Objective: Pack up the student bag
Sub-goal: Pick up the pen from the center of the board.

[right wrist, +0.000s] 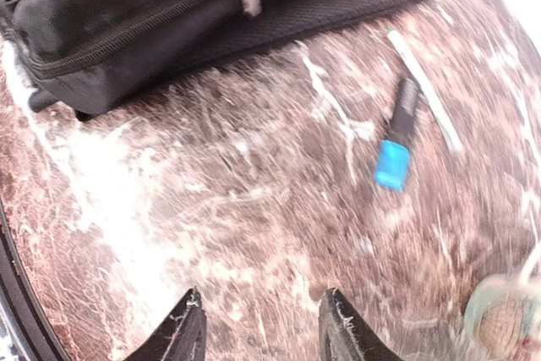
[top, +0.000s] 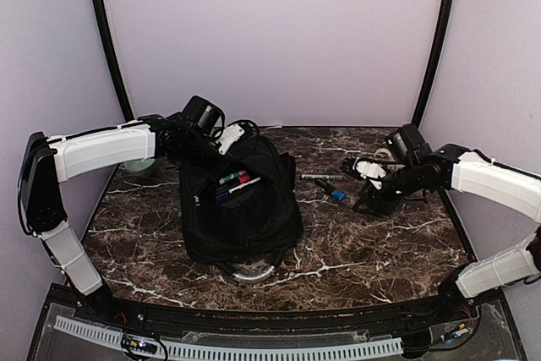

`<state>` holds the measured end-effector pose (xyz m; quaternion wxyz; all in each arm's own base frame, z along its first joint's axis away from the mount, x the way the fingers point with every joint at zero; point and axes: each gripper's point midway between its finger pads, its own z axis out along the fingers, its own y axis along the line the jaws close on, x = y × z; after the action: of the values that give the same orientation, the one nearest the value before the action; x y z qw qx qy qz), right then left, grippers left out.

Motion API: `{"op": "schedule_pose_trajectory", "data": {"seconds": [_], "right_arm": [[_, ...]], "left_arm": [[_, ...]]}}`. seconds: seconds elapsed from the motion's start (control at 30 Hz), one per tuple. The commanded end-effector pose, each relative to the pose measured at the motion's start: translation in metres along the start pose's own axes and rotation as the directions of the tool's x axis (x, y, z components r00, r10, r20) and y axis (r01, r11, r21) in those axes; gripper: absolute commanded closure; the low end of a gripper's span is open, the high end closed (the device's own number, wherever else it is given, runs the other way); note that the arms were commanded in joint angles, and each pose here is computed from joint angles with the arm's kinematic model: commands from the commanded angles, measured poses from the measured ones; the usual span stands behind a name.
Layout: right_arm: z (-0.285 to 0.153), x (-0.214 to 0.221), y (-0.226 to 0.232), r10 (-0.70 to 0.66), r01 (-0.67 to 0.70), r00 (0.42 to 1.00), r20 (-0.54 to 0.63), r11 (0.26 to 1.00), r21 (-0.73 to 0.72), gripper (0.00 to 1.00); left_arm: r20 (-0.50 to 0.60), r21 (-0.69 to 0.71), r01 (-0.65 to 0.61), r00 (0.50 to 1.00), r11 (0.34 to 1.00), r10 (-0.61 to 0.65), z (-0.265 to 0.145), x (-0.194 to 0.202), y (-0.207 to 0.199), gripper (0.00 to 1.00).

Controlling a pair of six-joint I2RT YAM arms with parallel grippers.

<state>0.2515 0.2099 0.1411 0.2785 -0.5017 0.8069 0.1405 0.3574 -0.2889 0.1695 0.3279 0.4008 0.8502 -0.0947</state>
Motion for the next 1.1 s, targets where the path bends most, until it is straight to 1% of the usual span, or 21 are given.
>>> {"op": "schedule_pose_trajectory", "data": {"seconds": [0.0,0.1,0.27,0.43,0.57,0.73,0.83,0.93,1.07], "right_arm": [[-0.013,-0.001,-0.013,0.054,-0.058,0.993,0.107,0.998,0.031,0.52],[-0.019,0.001,-0.02,0.068,-0.075,0.988,0.139,0.996,0.049,0.5],[-0.019,0.007,-0.03,0.094,-0.104,0.984,0.152,0.993,0.06,0.5],[-0.014,0.015,-0.037,0.103,-0.113,0.985,0.137,0.991,0.069,0.5],[-0.005,0.018,-0.035,0.116,-0.121,0.986,0.124,0.992,0.041,0.5],[0.004,0.012,-0.046,0.136,-0.139,0.987,0.085,0.99,0.029,0.5],[0.016,0.003,-0.06,0.15,-0.151,0.988,0.02,0.988,0.013,0.52],[0.029,-0.01,-0.081,0.17,-0.169,0.984,-0.045,0.985,0.03,0.56],[0.056,-0.033,-0.115,0.183,-0.177,0.979,-0.093,0.982,0.07,0.57]], "left_arm": [[0.116,-0.023,-0.004,0.993,1.0,0.007,-0.026,-0.031,0.004,1.0],[0.116,-0.009,-0.001,0.993,1.0,0.002,-0.025,-0.031,0.002,1.0],[0.108,-0.03,-0.009,0.994,1.0,0.012,-0.02,-0.026,0.005,1.0],[0.097,0.01,0.0,0.995,1.0,-0.001,-0.015,-0.026,-0.001,1.0],[0.078,-0.004,-0.003,0.997,1.0,0.003,-0.008,-0.02,0.0,1.0],[0.055,0.023,0.008,0.998,1.0,-0.009,-0.001,-0.018,-0.003,1.0],[0.061,0.006,-0.001,0.998,1.0,0.0,-0.002,-0.016,-0.001,1.0],[0.052,-0.02,-0.009,0.999,1.0,0.01,0.002,-0.012,0.003,1.0],[0.059,0.017,-0.002,0.998,1.0,0.001,0.002,-0.014,-0.003,1.0]]}}
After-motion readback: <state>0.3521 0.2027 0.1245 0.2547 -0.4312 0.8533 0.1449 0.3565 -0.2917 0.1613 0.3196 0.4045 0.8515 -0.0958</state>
